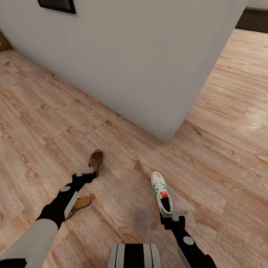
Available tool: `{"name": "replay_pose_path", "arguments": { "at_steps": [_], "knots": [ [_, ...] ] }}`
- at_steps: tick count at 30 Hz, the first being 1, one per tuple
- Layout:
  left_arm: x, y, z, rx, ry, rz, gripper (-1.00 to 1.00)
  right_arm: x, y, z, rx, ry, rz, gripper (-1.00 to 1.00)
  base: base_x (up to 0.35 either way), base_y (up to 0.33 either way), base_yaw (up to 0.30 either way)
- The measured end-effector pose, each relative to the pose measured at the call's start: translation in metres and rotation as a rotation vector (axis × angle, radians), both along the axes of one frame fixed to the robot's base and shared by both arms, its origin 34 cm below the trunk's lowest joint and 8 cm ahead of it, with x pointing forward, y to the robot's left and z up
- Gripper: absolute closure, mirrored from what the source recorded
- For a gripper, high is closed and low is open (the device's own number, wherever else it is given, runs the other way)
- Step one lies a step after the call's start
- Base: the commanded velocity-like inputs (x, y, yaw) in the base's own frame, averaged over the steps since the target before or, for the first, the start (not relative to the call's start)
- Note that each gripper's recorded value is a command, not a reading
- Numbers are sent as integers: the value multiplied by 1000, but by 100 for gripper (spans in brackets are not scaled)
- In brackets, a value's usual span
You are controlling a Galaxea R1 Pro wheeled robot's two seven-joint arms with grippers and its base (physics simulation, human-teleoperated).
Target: Pick up the two gym shoes and the two sandals from the corridor floor and place them onto the hallstand (shoe rack) in the corridor, making sure they are on the rack and not on the floor. Arrange them so the two gym shoes are next to each other and the two sandals are next to each other.
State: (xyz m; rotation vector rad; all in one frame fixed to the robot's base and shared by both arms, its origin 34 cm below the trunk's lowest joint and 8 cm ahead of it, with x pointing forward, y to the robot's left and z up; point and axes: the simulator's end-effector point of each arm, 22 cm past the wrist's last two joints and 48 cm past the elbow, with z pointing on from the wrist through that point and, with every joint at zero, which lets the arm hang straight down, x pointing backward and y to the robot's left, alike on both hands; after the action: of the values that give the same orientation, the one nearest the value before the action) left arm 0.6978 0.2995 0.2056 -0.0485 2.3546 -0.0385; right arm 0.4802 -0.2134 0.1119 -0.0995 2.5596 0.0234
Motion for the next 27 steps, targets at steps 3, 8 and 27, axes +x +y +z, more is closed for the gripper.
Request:
{"name": "replay_pose_path", "arguments": {
  "at_steps": [3, 8, 27],
  "knots": [
    [8, -4, 8, -4, -23, -1, -100, 0, 0, 0, 0, 0, 0, -100, 0, 0, 0],
    [14, -13, 15, -16, -43, -4, -100, 0, 0, 0, 0, 0, 0, -100, 0, 0, 0],
    [17, -24, 17, -31, -52, -9, -100, 0, 0, 0, 1, 0, 0, -100, 96, 0, 0]
  ]
}}
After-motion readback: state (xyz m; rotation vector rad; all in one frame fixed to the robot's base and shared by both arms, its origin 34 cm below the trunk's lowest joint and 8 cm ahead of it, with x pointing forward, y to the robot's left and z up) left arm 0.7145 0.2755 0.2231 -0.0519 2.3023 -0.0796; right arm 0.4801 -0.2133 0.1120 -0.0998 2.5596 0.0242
